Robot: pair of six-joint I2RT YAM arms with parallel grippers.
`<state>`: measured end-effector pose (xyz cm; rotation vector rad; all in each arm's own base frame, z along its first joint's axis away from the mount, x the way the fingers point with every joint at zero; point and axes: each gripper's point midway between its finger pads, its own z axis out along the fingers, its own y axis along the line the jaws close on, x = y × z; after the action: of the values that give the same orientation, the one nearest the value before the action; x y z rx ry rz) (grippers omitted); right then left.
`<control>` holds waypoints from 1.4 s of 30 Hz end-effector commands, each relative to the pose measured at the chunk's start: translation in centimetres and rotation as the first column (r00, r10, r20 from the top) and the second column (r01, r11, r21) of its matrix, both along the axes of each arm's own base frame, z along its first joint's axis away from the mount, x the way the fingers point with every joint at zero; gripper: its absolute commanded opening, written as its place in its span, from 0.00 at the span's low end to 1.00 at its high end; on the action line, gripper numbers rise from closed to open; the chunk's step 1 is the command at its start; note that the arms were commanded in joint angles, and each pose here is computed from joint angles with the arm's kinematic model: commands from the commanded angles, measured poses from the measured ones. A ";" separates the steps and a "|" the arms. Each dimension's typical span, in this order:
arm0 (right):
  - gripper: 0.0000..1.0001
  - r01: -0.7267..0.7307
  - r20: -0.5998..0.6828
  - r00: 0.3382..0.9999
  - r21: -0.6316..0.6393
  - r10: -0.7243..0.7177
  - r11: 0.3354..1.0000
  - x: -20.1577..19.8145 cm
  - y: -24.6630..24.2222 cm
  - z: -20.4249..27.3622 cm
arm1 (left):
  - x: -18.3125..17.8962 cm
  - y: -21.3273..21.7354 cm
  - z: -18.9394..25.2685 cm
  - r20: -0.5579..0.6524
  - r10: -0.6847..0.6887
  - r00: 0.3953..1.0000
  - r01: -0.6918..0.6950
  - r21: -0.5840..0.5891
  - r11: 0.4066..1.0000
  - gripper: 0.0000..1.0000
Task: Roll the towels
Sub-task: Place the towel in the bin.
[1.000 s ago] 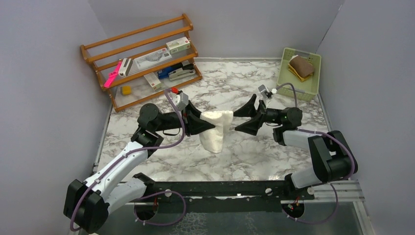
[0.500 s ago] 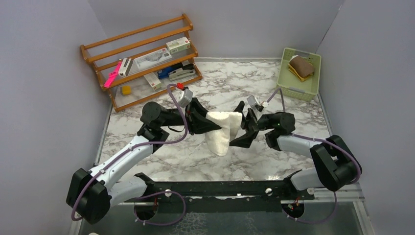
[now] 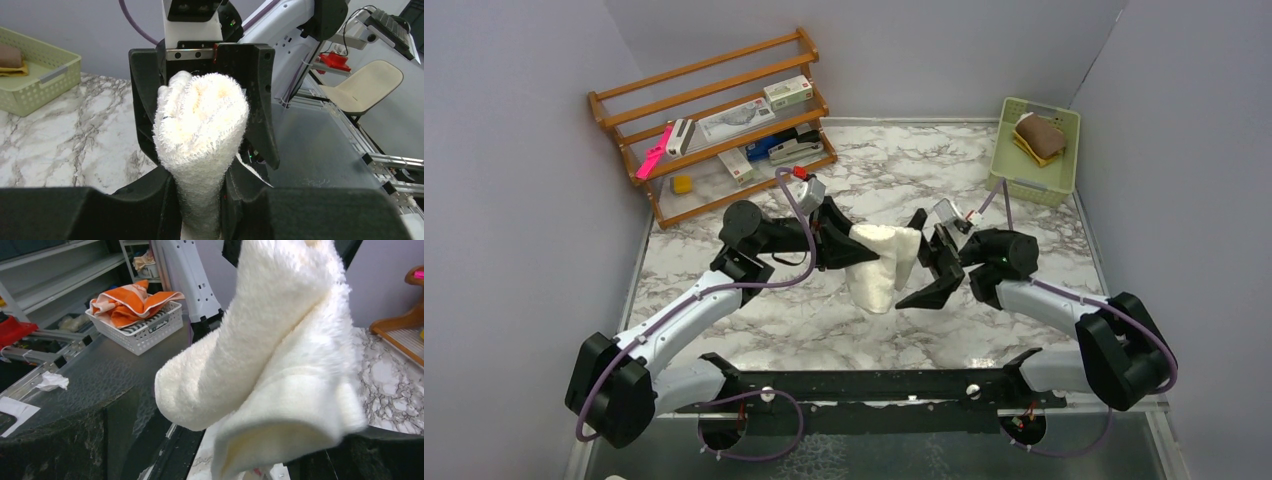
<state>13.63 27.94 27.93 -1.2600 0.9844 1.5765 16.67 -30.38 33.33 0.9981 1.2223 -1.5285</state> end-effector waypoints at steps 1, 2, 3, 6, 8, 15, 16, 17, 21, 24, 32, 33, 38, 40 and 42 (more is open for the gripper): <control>0.99 -0.071 0.245 0.969 0.108 0.042 0.992 -1.9 -0.3 3.2 | 1.3 -0.2 0.4 0.059 0.062 0.996 -0.063 0.013 0.998 0.00; 0.96 -0.059 0.185 0.982 0.085 0.043 0.995 -1.2 0.2 3.1 | 1.8 -0.2 0.2 0.064 0.087 0.994 -0.089 0.021 0.996 0.00; 0.93 -0.041 0.131 0.991 0.065 0.032 0.997 -0.4 0.6 3.1 | 2.2 -0.1 0.0 0.066 0.113 0.991 -0.115 0.031 0.993 0.00; 0.86 0.032 0.009 0.999 0.000 -0.032 1.000 2.0 2.0 2.4 | 3.6 0.2 -0.4 0.082 0.212 0.974 -0.217 0.050 0.975 0.00; 0.85 0.081 0.005 0.997 -0.010 -0.081 0.997 2.7 2.4 2.1 | 4.5 0.6 -0.7 0.091 0.282 0.955 -0.288 0.059 0.956 0.00; 0.85 0.188 -0.067 0.979 -0.050 -0.191 0.981 4.4 2.9 1.6 | 6.9 1.7 -1.9 0.118 0.468 0.876 -0.478 0.078 0.875 0.00; 0.85 0.199 -0.074 0.977 -0.055 -0.202 0.979 4.7 3.1 1.5 | 7.0 1.8 -1.9 0.122 0.486 0.865 -0.496 0.077 0.865 0.00; 0.84 0.211 -0.082 0.973 -0.063 -0.215 0.976 5.0 3.2 1.3 | 7.1 1.8 -2.0 0.126 0.499 0.857 -0.510 0.080 0.856 0.00; 0.82 0.250 -0.104 0.959 -0.113 -0.262 0.961 6.1 4.2 0.5 | 7.5 1.4 -2.5 0.149 0.563 0.813 -0.579 0.101 0.809 0.00; 0.80 0.287 -0.099 0.948 -0.151 -0.303 0.946 6.9 5.1 -0.1 | 8.1 1.3 -3.1 0.159 0.631 0.760 -0.649 0.124 0.751 0.00; 0.76 0.354 -0.058 0.925 -0.224 -0.375 0.908 7.5 7.1 -1.8 | 10.4 2.8 -4.4 0.121 0.784 0.608 -0.791 0.176 0.586 0.00; 0.76 0.359 -0.049 0.924 -0.232 -0.380 0.904 7.5 7.3 -2.1 | 10.5 3.1 -4.4 0.118 0.796 0.594 -0.801 0.175 0.572 0.00; 0.71 0.376 -0.044 0.916 -0.257 -0.400 0.890 7.7 7.4 -3.1 | 11.5 4.5 -4.6 0.111 0.852 0.512 -0.851 0.201 0.485 0.00; 0.69 0.376 -0.048 0.915 -0.261 -0.401 0.889 7.7 7.5 -3.2 | 11.8 5.1 -4.8 0.108 0.871 0.479 -0.867 0.216 0.450 0.00; 0.68 0.377 -0.050 0.913 -0.270 -0.404 0.886 7.7 7.6 -3.4 | 12.1 5.7 -4.9 0.102 0.887 0.450 -0.879 0.224 0.420 0.00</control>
<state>23.13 34.49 23.92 -0.9904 1.4862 1.1959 25.71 -28.10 27.64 0.4825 1.5969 -0.7075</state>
